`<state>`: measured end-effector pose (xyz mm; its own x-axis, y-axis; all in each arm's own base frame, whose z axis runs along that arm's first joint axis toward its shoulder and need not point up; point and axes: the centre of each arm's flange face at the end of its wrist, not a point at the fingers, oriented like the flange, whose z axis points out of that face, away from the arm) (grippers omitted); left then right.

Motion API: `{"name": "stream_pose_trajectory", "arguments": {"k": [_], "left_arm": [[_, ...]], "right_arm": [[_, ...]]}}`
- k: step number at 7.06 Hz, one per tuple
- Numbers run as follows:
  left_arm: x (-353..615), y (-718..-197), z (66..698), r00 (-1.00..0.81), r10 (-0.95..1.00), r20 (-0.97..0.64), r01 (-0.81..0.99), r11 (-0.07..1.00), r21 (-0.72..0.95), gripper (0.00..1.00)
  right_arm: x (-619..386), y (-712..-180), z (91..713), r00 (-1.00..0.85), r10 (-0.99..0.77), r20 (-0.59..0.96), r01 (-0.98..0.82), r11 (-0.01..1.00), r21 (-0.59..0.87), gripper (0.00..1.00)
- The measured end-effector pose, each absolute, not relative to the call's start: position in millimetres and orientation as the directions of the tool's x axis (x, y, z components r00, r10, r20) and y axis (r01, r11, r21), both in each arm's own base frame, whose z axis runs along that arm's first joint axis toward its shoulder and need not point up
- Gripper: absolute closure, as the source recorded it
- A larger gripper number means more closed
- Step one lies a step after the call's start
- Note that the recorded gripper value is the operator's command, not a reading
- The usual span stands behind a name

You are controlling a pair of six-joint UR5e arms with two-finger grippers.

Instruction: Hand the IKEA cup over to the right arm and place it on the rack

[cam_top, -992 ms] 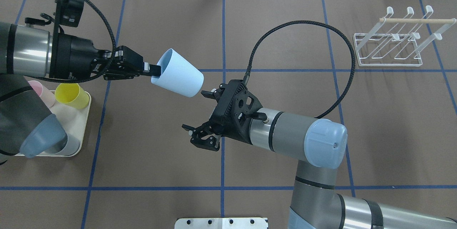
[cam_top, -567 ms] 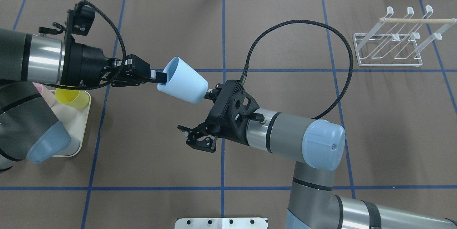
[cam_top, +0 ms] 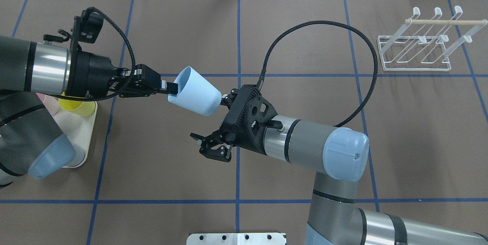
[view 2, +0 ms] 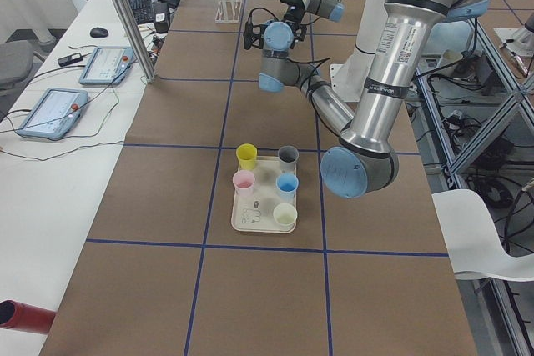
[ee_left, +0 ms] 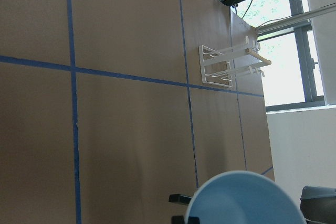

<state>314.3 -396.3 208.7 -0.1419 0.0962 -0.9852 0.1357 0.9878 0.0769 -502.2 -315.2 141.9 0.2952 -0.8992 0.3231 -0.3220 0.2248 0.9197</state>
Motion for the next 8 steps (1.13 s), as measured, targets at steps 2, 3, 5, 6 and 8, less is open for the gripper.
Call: {"name": "stream_pose_trajectory", "arguments": {"k": [2,3,5,6,8], "left_arm": [[320.7,-390.8,211.4,-0.140,0.090,-0.986,0.119,0.990,0.074,1.00],[324.0,-388.0,212.4,-0.139,0.088,-0.986,0.112,0.991,0.073,1.00],[329.4,-383.4,212.9,-0.139,0.085,-0.987,0.098,0.993,0.072,1.00],[331.5,-381.4,213.4,-0.139,0.084,-0.987,0.092,0.993,0.071,1.00],[333.6,-377.4,222.7,-0.126,0.086,-0.988,0.084,0.994,0.075,1.00]], "right_arm": [[-502.0,-315.5,141.7,0.296,-0.899,0.323,-0.323,0.225,0.919,0.01],[-501.9,-315.6,141.5,0.296,-0.899,0.324,-0.323,0.225,0.919,0.01],[-501.9,-315.6,141.3,0.296,-0.899,0.324,-0.323,0.225,0.919,0.03],[-501.9,-315.6,141.5,0.296,-0.899,0.324,-0.323,0.225,0.919,0.09],[-501.3,-315.8,141.1,0.296,-0.899,0.323,-0.326,0.223,0.919,0.11]]}}
